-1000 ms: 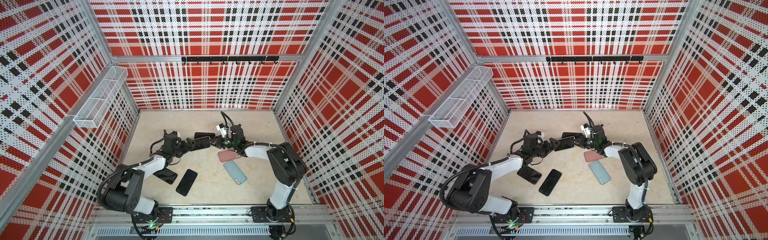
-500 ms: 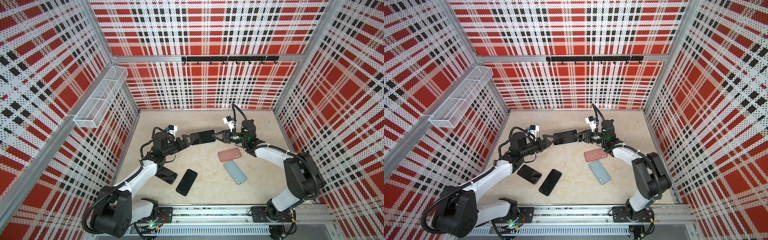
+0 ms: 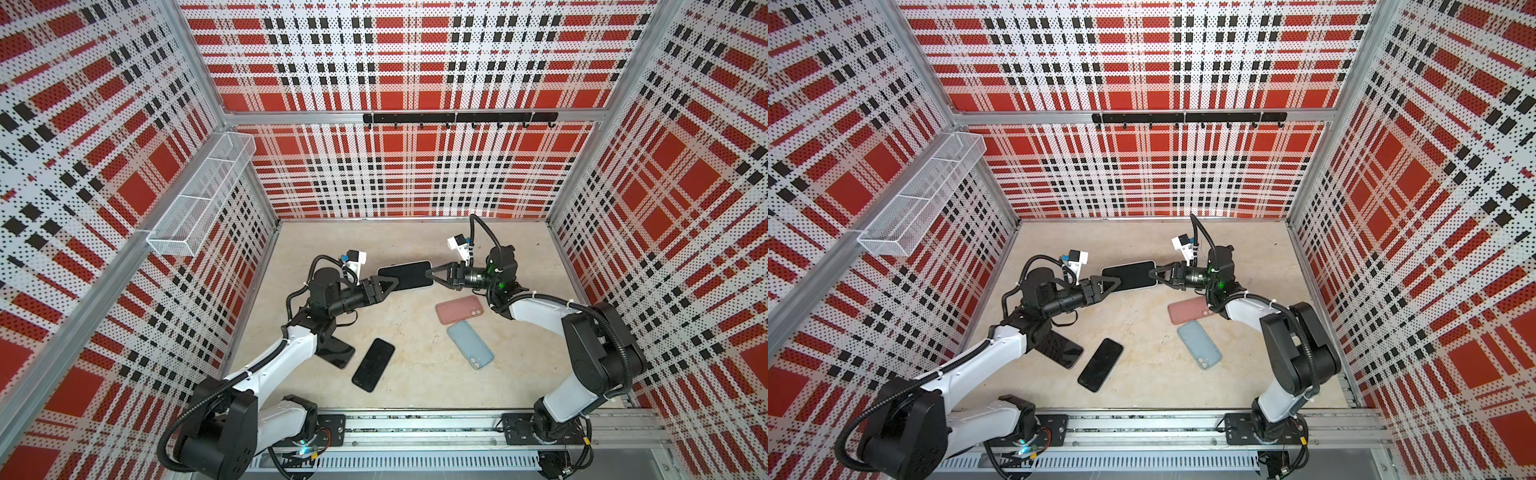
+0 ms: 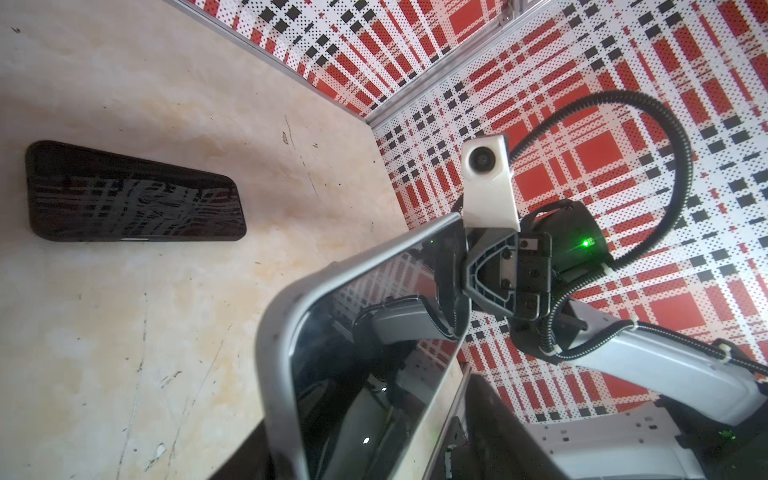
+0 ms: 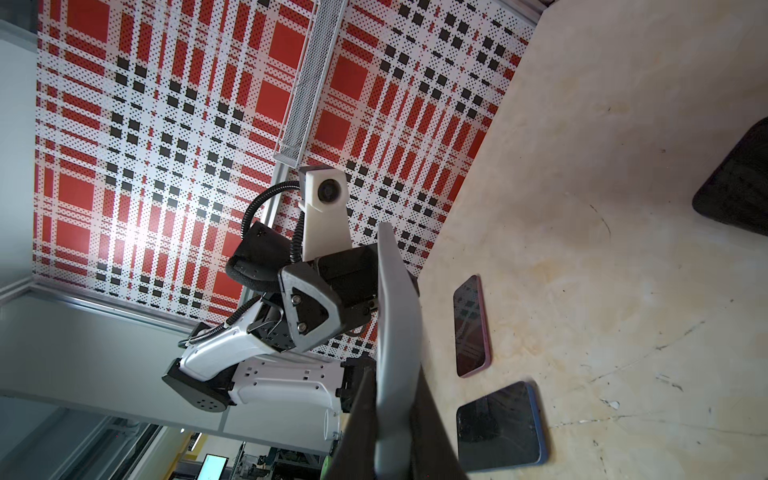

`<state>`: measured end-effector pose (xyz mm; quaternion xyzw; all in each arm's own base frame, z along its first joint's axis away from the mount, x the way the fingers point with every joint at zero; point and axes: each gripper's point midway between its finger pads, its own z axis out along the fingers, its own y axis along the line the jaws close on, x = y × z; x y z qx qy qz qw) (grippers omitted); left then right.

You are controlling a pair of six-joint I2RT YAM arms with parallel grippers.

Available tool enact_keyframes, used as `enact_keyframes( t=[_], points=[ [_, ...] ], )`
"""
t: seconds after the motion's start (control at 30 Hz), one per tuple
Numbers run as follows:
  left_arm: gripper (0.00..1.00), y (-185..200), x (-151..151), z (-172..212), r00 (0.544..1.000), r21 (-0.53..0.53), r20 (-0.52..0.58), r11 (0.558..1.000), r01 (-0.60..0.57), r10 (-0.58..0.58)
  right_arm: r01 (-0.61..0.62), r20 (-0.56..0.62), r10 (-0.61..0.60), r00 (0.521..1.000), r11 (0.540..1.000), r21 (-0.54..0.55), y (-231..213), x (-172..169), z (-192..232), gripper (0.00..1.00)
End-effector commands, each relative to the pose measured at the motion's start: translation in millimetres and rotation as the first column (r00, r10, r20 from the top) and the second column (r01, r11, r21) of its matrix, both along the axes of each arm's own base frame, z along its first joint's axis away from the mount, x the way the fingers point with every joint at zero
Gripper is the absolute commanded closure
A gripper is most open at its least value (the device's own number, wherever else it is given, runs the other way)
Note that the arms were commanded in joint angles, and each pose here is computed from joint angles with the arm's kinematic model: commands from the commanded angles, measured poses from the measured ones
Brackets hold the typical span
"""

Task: Put the phone into the phone case

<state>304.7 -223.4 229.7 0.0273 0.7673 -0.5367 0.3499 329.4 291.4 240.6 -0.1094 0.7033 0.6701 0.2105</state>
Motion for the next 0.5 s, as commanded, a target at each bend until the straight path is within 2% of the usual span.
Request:
enact_keyframes(
  t=[0.0, 0.17, 0.33, 0.47],
  points=[
    [0.55, -9.2, -11.9, 25.3, 0.994, -0.048, 0.091, 0.997, 0.06, -0.055, 0.0, 0.072, -0.003, 0.997, 0.999, 0.041, 0.9, 1.4, 13.2, 0.87],
    [0.72, -11.7, -12.9, 25.0, 0.994, -0.067, 0.086, 0.995, 0.072, -0.067, -0.002, 0.092, -0.003, 0.996, 0.998, 0.061, 1.3, 3.7, 21.4, 0.78],
    [0.81, -12.0, -13.7, 26.4, 0.994, -0.071, 0.089, 0.995, 0.076, -0.07, 0.009, 0.11, -0.021, 0.994, 0.994, 0.111, -1.1, 10.1, 33.4, 0.62],
    [0.84, -10.7, -12.4, 24.8, 0.995, -0.075, 0.081, 0.995, 0.067, -0.061, 0.02, 0.124, -0.038, 0.992, 0.989, 0.148, -2.8, 15.5, 43.3, 0.62]
  ],
)
